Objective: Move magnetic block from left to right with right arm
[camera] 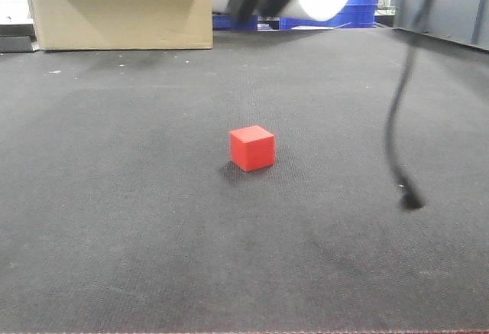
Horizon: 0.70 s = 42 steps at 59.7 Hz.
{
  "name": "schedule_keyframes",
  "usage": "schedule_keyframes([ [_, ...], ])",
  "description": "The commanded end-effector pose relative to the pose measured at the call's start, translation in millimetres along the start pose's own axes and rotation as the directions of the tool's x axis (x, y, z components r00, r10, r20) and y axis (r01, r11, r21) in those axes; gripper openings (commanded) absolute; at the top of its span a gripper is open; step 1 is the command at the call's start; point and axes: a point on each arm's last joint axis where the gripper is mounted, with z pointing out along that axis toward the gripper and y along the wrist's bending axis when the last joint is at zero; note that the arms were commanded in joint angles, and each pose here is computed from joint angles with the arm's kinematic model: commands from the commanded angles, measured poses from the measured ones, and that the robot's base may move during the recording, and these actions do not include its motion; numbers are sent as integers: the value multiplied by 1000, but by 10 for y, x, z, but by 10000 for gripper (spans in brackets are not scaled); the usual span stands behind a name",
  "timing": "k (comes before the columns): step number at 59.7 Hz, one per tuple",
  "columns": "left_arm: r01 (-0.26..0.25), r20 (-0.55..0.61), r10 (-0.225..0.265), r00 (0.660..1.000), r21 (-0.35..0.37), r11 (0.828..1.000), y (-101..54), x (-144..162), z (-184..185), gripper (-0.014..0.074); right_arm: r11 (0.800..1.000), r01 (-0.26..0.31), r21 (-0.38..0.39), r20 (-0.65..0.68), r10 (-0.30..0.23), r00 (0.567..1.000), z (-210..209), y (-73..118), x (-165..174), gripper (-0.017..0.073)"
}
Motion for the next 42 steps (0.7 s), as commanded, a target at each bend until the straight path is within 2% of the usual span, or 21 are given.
schedule_keyframes([
  [1,7,92,-7,996,8,1000,-4,-60,-10,-116,1000,-5,-1,180,5,984,-492,32,10,112],
  [10,7,92,-7,996,8,1000,-4,-60,-10,-115,1000,-20,-5,292,21,956,-886,54,426,111],
  [22,7,92,-7,996,8,1000,-4,-60,-10,-116,999,-37,-2,466,34,884,-1283,56,1164,111],
  [30,7,92,-7,996,8,1000,-4,-60,-10,-116,999,-36,0,581,29,814,-1517,58,1588,111],
  [42,7,92,-7,996,8,1000,-4,-60,-10,-116,1000,-22,-4,753,18,657,-1897,75,2127,111],
])
